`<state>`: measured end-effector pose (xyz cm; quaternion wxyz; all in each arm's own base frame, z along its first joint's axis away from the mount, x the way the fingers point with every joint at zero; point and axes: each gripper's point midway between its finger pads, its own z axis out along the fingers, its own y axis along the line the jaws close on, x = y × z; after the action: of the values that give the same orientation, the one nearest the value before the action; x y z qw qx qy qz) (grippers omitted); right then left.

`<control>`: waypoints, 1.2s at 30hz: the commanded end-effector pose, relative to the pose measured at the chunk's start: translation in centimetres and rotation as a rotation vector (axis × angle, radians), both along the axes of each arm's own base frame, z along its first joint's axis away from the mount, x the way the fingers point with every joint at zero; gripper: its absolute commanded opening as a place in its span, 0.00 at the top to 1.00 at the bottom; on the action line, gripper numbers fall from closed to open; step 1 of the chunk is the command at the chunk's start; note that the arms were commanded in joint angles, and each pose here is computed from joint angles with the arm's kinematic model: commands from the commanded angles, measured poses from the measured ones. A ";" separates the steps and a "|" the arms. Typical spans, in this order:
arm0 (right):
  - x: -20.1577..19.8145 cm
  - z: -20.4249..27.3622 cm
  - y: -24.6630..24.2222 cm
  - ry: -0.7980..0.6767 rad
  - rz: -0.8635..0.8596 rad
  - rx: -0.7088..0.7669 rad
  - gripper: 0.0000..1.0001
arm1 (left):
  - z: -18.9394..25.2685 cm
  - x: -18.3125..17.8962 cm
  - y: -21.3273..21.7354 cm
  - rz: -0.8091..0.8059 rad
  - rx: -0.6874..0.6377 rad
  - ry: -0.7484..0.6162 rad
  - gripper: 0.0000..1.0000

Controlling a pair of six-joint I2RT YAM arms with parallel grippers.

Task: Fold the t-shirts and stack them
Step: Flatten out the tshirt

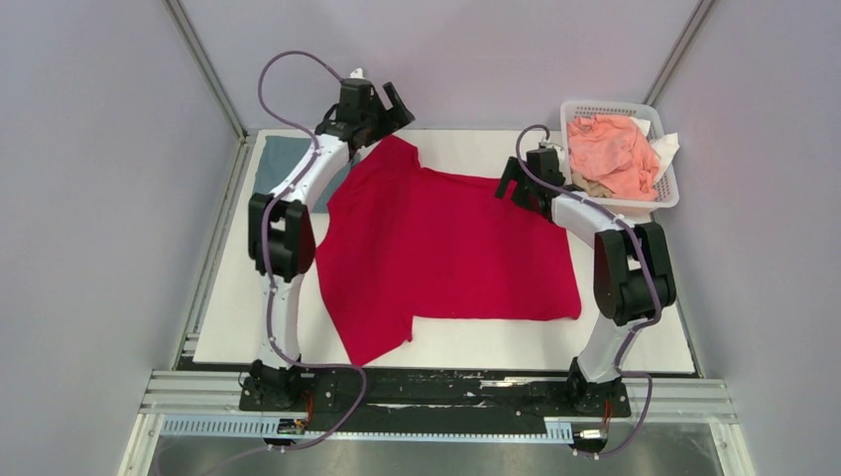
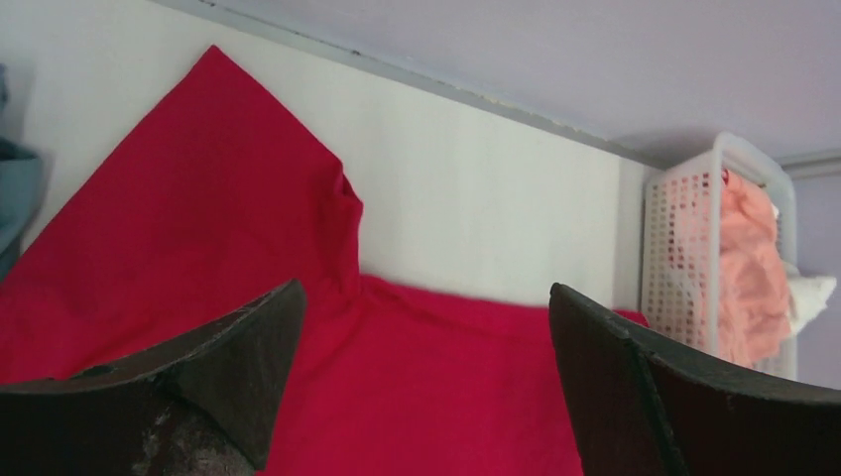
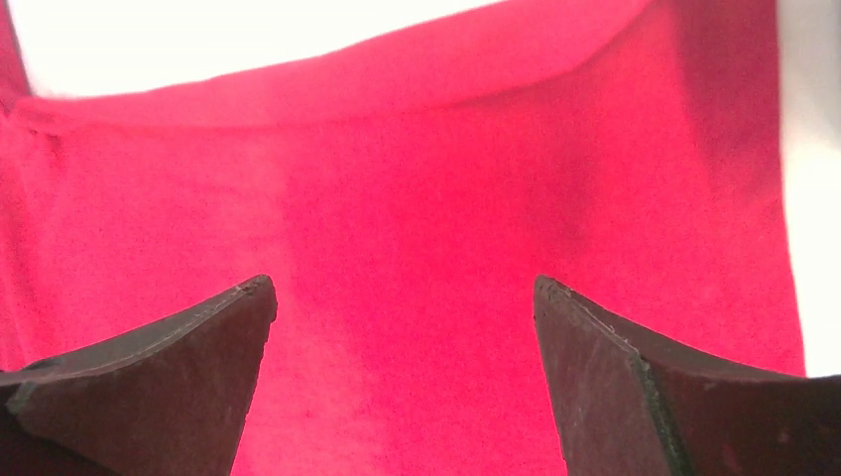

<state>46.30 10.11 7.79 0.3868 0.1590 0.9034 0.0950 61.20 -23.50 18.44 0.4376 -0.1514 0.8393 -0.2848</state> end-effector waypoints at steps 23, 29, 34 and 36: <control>10.8 -2.3 -0.6 -0.073 -0.073 -0.054 0.00 | -14.7 -25.0 -0.6 -0.204 0.266 0.391 0.00; 12.2 -3.8 -1.2 -0.062 -0.128 -0.027 0.00 | -18.1 -27.5 1.2 -0.208 0.335 0.477 0.00; 15.4 -1.8 -2.1 -0.146 -0.243 -0.003 0.00 | -18.6 -28.1 1.6 -0.213 0.341 0.479 0.00; 17.7 -0.3 -2.2 -0.211 -0.275 0.017 0.00 | -18.7 -28.3 2.0 -0.206 0.353 0.476 0.00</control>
<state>59.88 8.83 4.66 0.4333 0.2204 0.8719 0.0589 35.96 -24.93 3.86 0.2650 -0.0518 0.9402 -0.2074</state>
